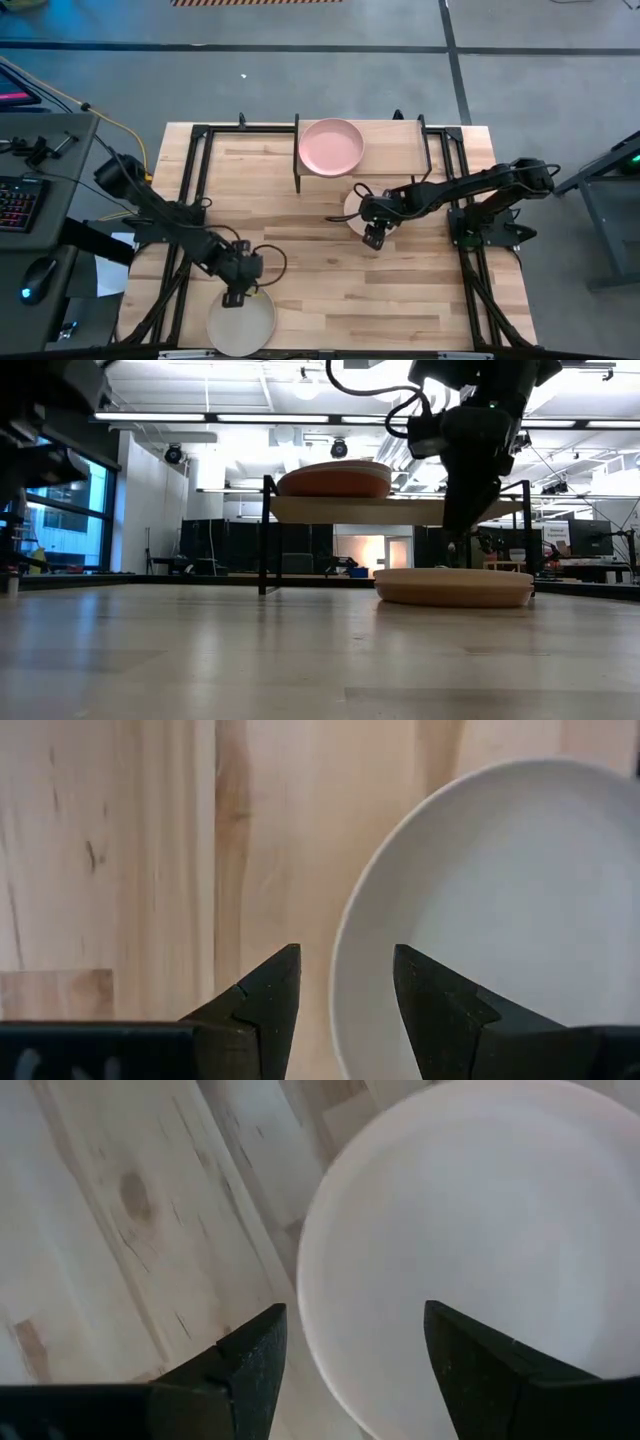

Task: Place and stack plates onto a shelf
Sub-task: Put the white plate on the shelf

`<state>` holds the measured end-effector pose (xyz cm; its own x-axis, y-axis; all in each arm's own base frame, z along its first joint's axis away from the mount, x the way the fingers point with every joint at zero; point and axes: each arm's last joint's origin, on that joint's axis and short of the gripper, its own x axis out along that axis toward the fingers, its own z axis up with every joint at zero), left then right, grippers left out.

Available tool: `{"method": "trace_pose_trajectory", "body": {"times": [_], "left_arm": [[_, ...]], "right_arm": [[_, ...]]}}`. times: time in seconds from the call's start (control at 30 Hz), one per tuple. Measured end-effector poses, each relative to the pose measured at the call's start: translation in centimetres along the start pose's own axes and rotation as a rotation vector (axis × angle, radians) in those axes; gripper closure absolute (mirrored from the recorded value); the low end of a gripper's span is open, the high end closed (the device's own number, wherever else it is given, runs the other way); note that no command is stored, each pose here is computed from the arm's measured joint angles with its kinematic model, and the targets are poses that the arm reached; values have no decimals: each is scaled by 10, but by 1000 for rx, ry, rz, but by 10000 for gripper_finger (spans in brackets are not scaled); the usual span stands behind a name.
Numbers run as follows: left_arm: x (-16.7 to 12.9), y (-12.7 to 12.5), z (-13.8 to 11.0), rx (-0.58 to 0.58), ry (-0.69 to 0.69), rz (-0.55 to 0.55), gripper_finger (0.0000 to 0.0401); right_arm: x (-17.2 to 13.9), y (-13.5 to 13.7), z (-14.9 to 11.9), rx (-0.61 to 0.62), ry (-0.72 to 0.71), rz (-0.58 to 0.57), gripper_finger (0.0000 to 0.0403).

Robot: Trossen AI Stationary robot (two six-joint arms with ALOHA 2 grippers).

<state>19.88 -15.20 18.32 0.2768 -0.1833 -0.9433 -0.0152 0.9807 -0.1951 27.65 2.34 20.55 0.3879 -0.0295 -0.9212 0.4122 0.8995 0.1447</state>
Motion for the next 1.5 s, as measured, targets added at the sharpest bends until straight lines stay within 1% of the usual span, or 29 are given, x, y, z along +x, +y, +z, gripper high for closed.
{"method": "trace_pose_trajectory", "body": {"times": [0.13,0.3,0.4,0.43,0.5,0.6,0.67,0.73,0.77,0.9,1.03,1.1,1.23,1.33,1.43,1.5], "left_arm": [[14,2,4,-23,5,-71,249],[27,7,-2,-27,53,-38,249],[32,7,-1,-13,58,-32,249],[31,7,-1,-3,56,-41,249],[33,3,3,20,35,-91,253],[33,4,2,19,53,-101,281],[35,5,3,12,53,-102,320],[34,6,5,0,51,-111,371],[33,8,7,-9,46,-115,385],[31,17,14,-44,28,-102,395],[28,26,21,-41,9,-103,398],[22,33,21,-53,18,-89,399],[3,47,25,-84,-30,-79,399],[-22,57,27,-123,-114,-51,400],[-51,69,30,-187,-221,-8,400],[-71,78,32,-250,-306,26,400]], "right_arm": [[0,0,0,6,-2,5,187],[0,1,2,10,-16,13,187],[0,1,2,8,-21,19,187],[0,2,2,8,-24,21,187],[0,2,2,8,-18,29,187],[0,2,2,8,-7,40,187],[-2,2,1,8,-4,56,187],[-6,3,2,8,-12,73,187],[-8,2,1,8,-11,74,187],[-17,1,1,20,-36,95,187],[-26,0,1,29,-61,104,187],[-29,0,1,29,-74,111,187],[-35,1,2,30,-107,139,187],[-37,3,4,30,-111,188,187],[-37,8,8,37,-118,281,187],[-36,12,13,56,-156,341,187]]}}
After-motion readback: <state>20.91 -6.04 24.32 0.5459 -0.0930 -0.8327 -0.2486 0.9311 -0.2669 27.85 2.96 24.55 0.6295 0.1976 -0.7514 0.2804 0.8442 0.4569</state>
